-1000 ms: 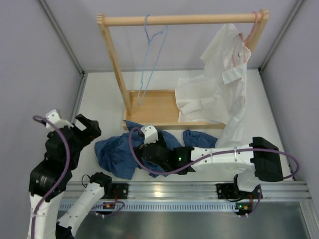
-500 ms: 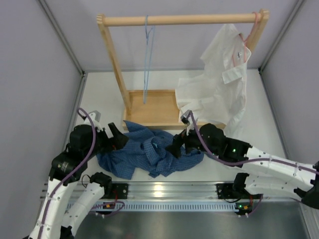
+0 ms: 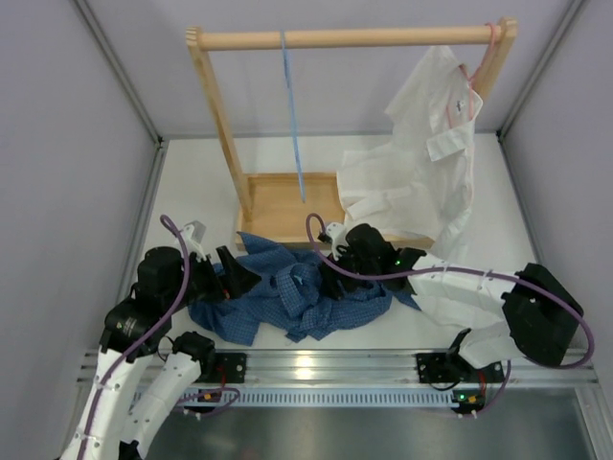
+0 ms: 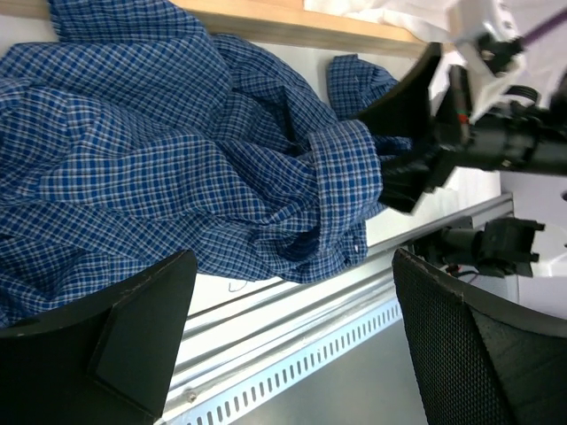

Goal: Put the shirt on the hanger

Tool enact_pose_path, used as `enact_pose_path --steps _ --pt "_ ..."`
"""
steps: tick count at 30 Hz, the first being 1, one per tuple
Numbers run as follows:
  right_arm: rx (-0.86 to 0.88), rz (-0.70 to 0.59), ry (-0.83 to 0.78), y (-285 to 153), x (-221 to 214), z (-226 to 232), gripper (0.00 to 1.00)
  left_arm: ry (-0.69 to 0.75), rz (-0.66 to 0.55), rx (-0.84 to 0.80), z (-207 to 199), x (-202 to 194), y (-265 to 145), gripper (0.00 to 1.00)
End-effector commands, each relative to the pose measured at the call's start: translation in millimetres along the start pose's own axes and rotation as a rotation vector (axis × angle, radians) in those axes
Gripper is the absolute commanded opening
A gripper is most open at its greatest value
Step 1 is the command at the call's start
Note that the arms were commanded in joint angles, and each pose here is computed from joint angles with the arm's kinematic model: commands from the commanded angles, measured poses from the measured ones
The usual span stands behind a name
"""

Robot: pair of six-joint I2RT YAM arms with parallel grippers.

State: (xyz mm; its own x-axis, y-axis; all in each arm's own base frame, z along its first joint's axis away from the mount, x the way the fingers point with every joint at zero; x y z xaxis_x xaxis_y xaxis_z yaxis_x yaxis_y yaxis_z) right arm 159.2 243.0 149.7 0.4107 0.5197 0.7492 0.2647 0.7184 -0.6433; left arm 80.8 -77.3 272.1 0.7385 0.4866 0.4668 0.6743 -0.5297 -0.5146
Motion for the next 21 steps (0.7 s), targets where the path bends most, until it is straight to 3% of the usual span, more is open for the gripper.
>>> enact_pose_path --steps 1,3,4,7,15,21 --pt "0.059 -0.144 -0.075 9 41 -1 0.60 0.022 0.003 -0.111 -13 2 -5 0.95" --pt "0.064 -0.175 -0.075 8 46 0 0.48 0.022 0.002 -0.117 -14 2 -6 0.94" --pt "0.042 -0.197 -0.078 3 50 -1 0.33 0.021 0.002 -0.118 -15 2 -7 0.94" --pt "-0.108 -0.222 -0.018 -15 55 -7 0.00 0.014 -0.012 -0.099 -12 3 -6 0.94" --pt "-0.300 -0.139 0.100 -58 67 -1 0.00 -0.022 -0.135 0.026 -5 16 0 0.89" --pt "-0.511 -0.031 0.116 -66 64 -18 0.00 -0.004 -0.141 0.118 -9 35 15 0.89"
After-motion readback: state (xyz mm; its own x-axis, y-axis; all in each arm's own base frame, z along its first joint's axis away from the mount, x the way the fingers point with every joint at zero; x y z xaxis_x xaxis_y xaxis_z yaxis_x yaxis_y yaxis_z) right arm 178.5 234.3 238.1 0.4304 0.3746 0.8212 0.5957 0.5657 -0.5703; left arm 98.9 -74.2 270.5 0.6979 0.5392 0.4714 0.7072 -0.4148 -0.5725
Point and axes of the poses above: each gripper's point midway between its finger pads, its own y axis out along the fingers, its own z axis along the line the jaws close on, x = y × z, the point moved 9 cm from there along -y, back along the fingers, and after that the axes turned 11 degrees about -y, right-handed, at the moved point
